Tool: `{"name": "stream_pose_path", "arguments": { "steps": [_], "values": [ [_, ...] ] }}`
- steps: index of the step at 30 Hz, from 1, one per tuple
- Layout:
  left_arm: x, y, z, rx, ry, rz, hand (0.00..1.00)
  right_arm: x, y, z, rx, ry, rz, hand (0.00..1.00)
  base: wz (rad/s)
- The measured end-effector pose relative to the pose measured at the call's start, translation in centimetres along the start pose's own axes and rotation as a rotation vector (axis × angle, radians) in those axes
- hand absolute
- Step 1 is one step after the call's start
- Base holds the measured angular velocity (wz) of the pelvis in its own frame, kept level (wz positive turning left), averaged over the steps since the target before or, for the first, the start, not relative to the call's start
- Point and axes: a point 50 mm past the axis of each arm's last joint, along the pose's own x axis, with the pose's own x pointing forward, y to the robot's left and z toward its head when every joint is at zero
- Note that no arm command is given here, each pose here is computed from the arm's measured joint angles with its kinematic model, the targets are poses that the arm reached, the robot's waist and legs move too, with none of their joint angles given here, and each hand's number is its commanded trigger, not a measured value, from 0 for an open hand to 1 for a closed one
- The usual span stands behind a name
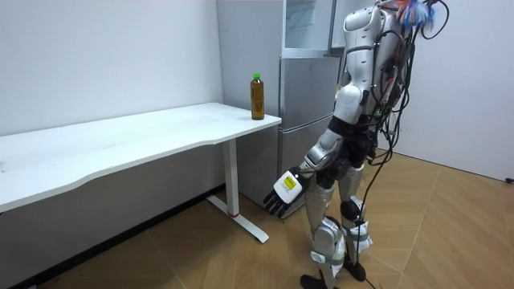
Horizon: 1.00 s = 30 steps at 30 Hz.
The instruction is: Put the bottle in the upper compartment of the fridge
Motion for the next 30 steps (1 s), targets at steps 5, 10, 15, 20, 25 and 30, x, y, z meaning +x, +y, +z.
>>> {"name": "stream_pose_path", "arguments": {
  "steps": [5, 10, 15, 20, 25, 30],
  "values": [
    [0.1, 0.0, 0.2, 0.089, -0.015, 0.024, 0.00, 0.3, 0.6, 4.3, -0.042, -0.175, 0.029, 0.00, 0.00],
    [0.2, 0.1, 0.6, 0.178, -0.025, 0.041, 0.00, -0.9, 2.0, 10.3, -0.032, -0.447, 0.086, 0.00, 0.05],
    [0.4, 0.1, 0.7, 0.251, -0.014, 0.036, 0.00, -2.6, 3.0, 13.9, -0.039, -0.601, 0.155, 0.00, 0.06],
    [0.3, 0.3, 0.1, 0.319, 0.032, 0.034, 0.00, -3.2, 2.9, 14.4, -0.055, -0.614, 0.158, 0.00, -0.04],
    [0.3, 0.2, -0.3, 0.350, 0.060, 0.028, 0.00, -3.7, 3.2, 15.1, -0.083, -0.615, 0.161, 0.00, -0.10],
    [0.3, 0.2, -0.2, 0.382, 0.059, 0.026, 0.00, -4.5, 3.0, 16.2, -0.138, -0.644, 0.155, 0.00, -0.01]
  ]
}}
